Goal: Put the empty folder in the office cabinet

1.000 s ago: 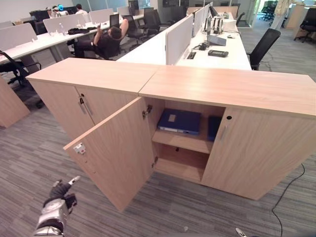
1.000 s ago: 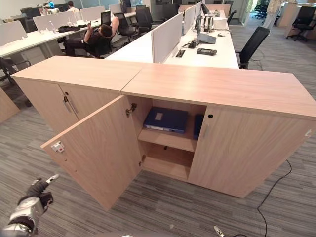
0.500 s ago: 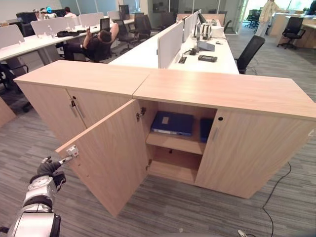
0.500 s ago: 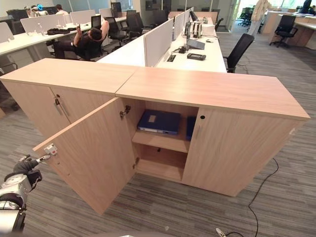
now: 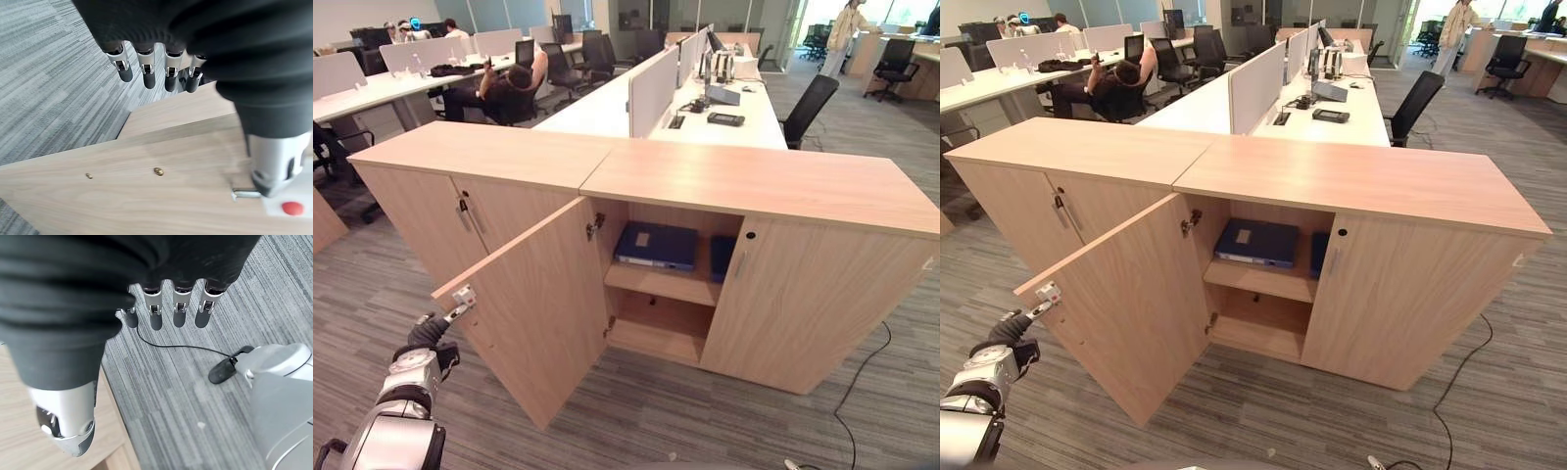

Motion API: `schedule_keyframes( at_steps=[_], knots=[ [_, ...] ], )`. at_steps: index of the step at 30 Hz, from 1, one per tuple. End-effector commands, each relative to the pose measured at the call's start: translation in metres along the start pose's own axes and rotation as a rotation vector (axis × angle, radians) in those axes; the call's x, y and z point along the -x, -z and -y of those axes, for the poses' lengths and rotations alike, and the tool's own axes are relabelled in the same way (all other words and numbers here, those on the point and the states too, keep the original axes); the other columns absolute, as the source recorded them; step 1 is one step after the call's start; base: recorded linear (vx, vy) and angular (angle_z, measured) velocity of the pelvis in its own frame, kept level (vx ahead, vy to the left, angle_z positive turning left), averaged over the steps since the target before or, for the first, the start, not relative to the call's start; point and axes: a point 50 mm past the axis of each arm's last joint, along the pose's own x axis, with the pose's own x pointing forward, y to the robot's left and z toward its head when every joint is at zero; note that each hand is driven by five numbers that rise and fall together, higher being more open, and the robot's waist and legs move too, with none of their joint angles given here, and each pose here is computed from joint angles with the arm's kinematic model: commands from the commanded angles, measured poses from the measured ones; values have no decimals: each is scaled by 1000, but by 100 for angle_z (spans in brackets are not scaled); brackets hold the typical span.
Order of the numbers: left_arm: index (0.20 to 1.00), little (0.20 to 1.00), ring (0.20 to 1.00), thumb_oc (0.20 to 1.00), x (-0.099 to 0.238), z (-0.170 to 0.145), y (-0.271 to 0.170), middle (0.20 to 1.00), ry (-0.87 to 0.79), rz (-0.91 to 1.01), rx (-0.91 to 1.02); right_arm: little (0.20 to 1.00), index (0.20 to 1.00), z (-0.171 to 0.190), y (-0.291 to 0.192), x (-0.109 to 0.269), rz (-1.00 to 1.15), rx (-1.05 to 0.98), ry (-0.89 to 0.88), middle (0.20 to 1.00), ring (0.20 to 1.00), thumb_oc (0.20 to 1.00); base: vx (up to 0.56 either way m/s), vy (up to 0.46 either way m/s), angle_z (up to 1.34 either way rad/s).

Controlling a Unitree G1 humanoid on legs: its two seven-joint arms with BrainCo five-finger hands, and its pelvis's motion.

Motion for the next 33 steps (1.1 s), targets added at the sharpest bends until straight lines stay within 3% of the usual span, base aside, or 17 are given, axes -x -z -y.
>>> schedule_keyframes(
  at_steps=[1,7,13,23,33],
  knots=[
    [1000,1000,1000,1000,8,96,-97,1000,257,277,11,1000,1000,-16,-22,0,56,-48,-33,1000,1000,1000,0,0,0],
    [1000,1000,1000,1000,31,152,-122,1000,409,393,-58,1000,1000,-19,-23,0,60,-53,-37,1000,1000,1000,-5,-1,-2],
    [1000,1000,1000,1000,76,213,-147,1000,642,588,-134,1000,1000,-23,-22,0,60,-141,-45,1000,1000,1000,-5,1,11],
    [1000,1000,1000,1000,156,262,-184,1000,935,870,-63,1000,1000,-23,-18,0,48,-182,-42,1000,1000,1000,2,-3,-8],
    [1000,1000,1000,1000,226,285,-172,1000,1275,969,15,1000,1000,-30,-13,0,36,-220,-47,1000,1000,1000,0,-4,-20]
  ],
)
